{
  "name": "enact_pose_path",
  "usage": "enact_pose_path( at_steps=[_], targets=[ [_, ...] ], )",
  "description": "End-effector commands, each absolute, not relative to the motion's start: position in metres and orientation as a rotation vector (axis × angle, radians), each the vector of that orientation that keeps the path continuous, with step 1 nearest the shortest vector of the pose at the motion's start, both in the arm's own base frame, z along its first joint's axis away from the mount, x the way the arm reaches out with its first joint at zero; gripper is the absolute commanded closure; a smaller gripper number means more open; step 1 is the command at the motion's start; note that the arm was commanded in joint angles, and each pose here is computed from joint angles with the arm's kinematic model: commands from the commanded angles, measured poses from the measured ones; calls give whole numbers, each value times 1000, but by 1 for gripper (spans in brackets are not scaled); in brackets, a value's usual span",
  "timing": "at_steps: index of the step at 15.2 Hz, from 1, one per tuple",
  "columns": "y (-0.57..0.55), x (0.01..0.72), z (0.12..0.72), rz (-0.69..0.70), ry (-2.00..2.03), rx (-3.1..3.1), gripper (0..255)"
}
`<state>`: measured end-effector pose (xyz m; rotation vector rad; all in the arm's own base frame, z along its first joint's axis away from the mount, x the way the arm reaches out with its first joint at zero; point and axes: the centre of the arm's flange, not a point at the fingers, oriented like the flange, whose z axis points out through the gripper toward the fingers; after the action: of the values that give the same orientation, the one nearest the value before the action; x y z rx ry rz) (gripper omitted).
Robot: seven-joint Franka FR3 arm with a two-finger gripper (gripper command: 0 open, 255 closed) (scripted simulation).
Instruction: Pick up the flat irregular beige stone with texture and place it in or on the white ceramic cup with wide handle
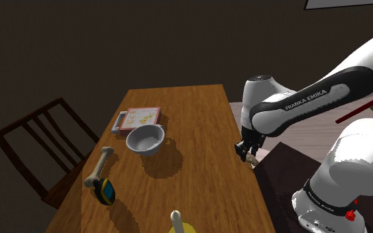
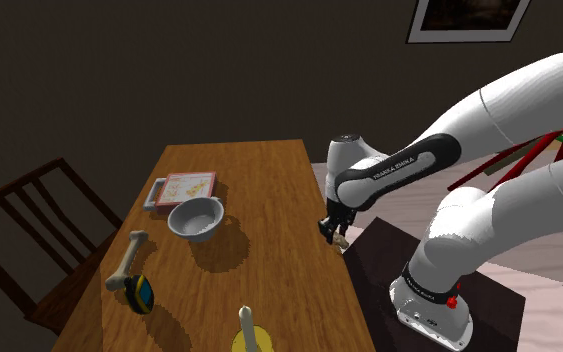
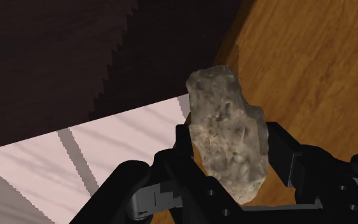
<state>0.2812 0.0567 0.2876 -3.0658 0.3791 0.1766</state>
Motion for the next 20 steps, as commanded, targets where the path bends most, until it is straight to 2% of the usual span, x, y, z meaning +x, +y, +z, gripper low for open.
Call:
enact_pose_path(
  at_steps=[1, 20],
  targets=[
    [56, 281, 298, 178, 379, -3066, 255],
    [56, 281, 398, 178, 379, -3066, 255]
  ],
)
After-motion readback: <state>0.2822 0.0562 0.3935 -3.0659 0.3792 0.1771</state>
